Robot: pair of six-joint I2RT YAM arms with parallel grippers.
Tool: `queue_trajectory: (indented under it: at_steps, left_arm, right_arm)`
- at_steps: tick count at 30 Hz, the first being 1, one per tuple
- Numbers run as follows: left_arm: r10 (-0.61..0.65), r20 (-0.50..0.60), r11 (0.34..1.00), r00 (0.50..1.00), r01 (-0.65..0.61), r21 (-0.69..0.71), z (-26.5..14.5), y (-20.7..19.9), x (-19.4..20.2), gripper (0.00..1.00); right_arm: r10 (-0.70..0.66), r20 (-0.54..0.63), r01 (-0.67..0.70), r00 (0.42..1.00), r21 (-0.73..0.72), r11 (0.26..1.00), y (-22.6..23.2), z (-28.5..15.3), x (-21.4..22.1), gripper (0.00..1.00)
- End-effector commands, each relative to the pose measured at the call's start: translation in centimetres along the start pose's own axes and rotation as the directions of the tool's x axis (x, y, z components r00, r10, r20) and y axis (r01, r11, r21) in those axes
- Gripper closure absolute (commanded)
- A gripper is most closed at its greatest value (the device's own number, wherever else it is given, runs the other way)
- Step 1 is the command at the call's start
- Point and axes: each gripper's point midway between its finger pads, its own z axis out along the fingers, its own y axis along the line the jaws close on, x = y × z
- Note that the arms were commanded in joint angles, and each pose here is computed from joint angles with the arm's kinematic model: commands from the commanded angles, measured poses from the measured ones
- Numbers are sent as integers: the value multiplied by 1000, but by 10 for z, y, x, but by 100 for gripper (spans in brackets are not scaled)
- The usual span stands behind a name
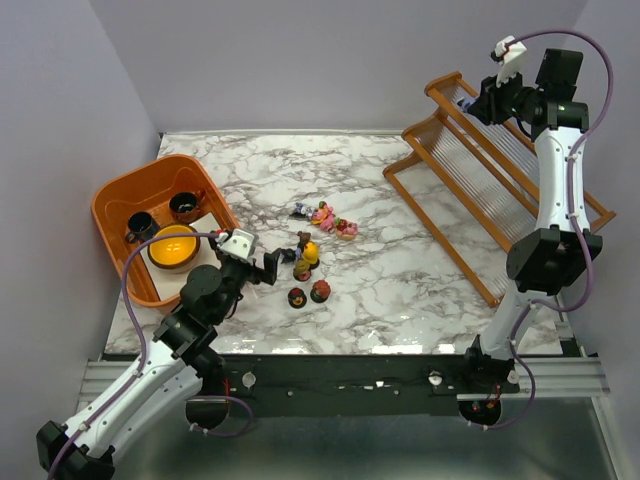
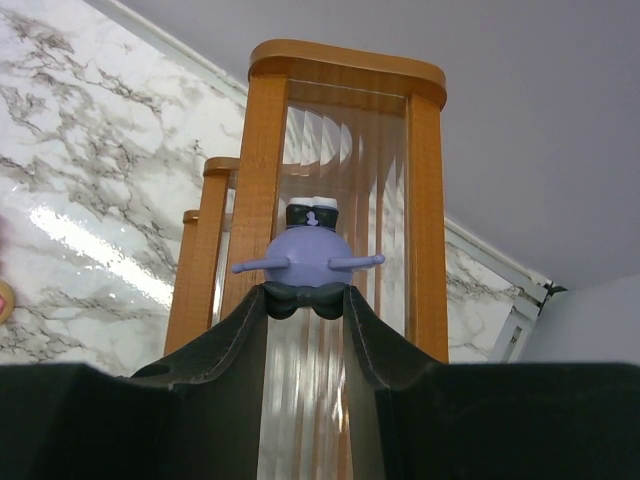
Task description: Place and organize the plastic toys onto the shelf
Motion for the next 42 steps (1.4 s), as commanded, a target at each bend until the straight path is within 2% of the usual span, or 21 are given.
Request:
queue_trajectory:
  at_steps: [1,5,11,25,34,38,42]
  left_arm:
    - [1,17,1000,1000,-1,-20,1,4,-3,1]
    - [2,14,1000,1000,-2,-15,2,3,-2,1]
    - [2,14,1000,1000,-2,-14,2,3,-2,1]
    - [29,9,999,1000,-29,-17,2,4,-2,1]
    - [32,8,999,999,-32,-15,2,4,-1,1]
    - [30,11,999,999,-30,-15,2,4,-3,1]
    - [29,17,1000,999,-29,-13,2,4,-5,1]
  right_arm:
    - [-13,7,13,1000,-16,1000,-3,1,-1,92]
    - [-8,4,8,1000,-16,1000,-3,3,1,80]
    - [1,5,-1,1000,-7,1000,-6,6,2,71]
    - [21,27,-22,999,34,999,-16,9,-3,53]
    - [22,32,-23,999,39,999,-17,11,-4,48]
    - [18,55,-20,998,40,999,-15,3,-16,38]
    - [11,96,-18,995,68,998,-13,-15,-37,24]
